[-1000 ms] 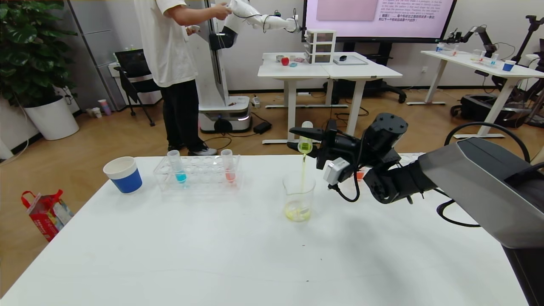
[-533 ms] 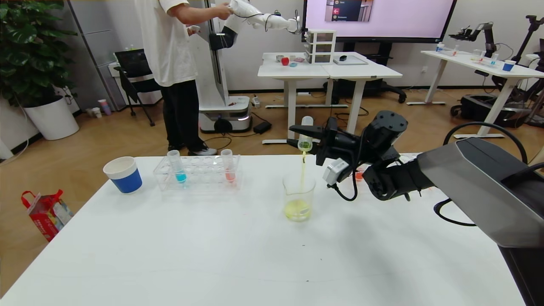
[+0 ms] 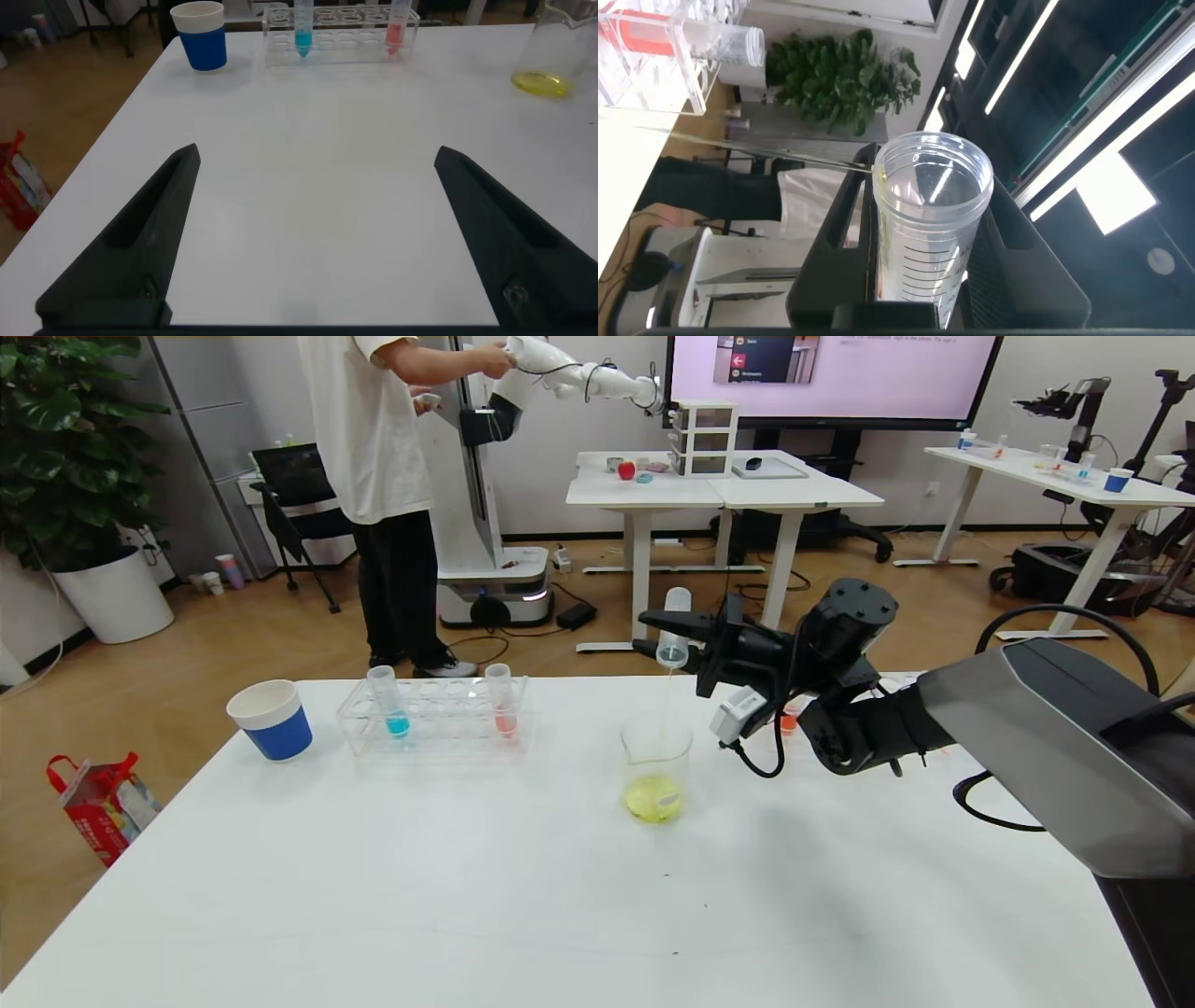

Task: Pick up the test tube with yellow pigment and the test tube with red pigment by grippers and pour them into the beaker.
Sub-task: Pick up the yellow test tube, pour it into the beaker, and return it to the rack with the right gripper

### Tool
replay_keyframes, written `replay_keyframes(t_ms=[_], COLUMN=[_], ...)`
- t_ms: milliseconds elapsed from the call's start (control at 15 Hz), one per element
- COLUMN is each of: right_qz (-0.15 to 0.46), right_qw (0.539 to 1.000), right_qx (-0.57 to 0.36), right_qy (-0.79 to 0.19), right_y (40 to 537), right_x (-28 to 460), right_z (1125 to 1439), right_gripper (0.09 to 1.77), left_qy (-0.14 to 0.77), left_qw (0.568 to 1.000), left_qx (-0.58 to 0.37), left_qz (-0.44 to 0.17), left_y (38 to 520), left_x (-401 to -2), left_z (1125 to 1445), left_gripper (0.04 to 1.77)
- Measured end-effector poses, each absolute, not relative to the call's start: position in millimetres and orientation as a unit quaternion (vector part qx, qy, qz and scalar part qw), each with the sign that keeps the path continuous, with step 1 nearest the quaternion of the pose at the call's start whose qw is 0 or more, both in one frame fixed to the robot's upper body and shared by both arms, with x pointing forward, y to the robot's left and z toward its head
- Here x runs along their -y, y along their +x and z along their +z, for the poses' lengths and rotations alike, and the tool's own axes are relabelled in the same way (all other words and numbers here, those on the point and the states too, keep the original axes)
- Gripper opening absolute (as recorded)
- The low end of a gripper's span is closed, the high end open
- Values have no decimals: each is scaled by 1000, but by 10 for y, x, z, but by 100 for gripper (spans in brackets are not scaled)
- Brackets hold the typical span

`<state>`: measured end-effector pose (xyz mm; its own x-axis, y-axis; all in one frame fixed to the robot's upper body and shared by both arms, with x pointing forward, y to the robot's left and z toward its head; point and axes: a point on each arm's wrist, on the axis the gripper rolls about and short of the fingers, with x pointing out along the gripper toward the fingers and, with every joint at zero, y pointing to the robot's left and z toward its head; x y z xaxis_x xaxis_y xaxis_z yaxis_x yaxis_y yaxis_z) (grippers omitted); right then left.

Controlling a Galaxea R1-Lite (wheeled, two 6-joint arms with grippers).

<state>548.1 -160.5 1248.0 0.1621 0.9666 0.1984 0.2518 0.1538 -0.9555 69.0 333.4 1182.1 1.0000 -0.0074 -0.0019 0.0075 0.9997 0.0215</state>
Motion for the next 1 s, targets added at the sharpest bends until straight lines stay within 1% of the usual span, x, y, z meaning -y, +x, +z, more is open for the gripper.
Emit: replay_keyframes(t_ms=[267, 333, 467, 600, 800, 933, 1000], right_qz=[346, 352, 372, 381, 364, 343, 327], right_qw=[528, 535, 565, 615, 689, 749, 788], right_qx=[545, 539, 520, 491, 462, 424, 395], right_qy=[-551, -547, -522, -486, -424, -377, -342], right_y=[5476, 5467, 5427, 5355, 5237, 5139, 5074], right_x=[1610, 1608, 1605, 1601, 1683, 1744, 1761], right_z=[12457, 12462, 12531, 12661, 12878, 12883, 12862], right_gripper=[53, 53, 53, 53, 53, 53, 53], left_qy=[11, 11, 11, 11, 11, 11, 11], left_qw=[1000, 1000, 1000, 1000, 1000, 1000, 1000], left_qx=[-1, -1, -1, -1, -1, -1, -1], left_qz=[-4, -4, -4, -4, -4, -4, -4], left_y=[690, 690, 690, 690, 690, 690, 690], left_x=[-3334, -3334, -3334, -3334, -3334, -3334, -3334], left_z=[11821, 11821, 11821, 11821, 11821, 11821, 11821], left_gripper=[175, 175, 175, 175, 175, 175, 175])
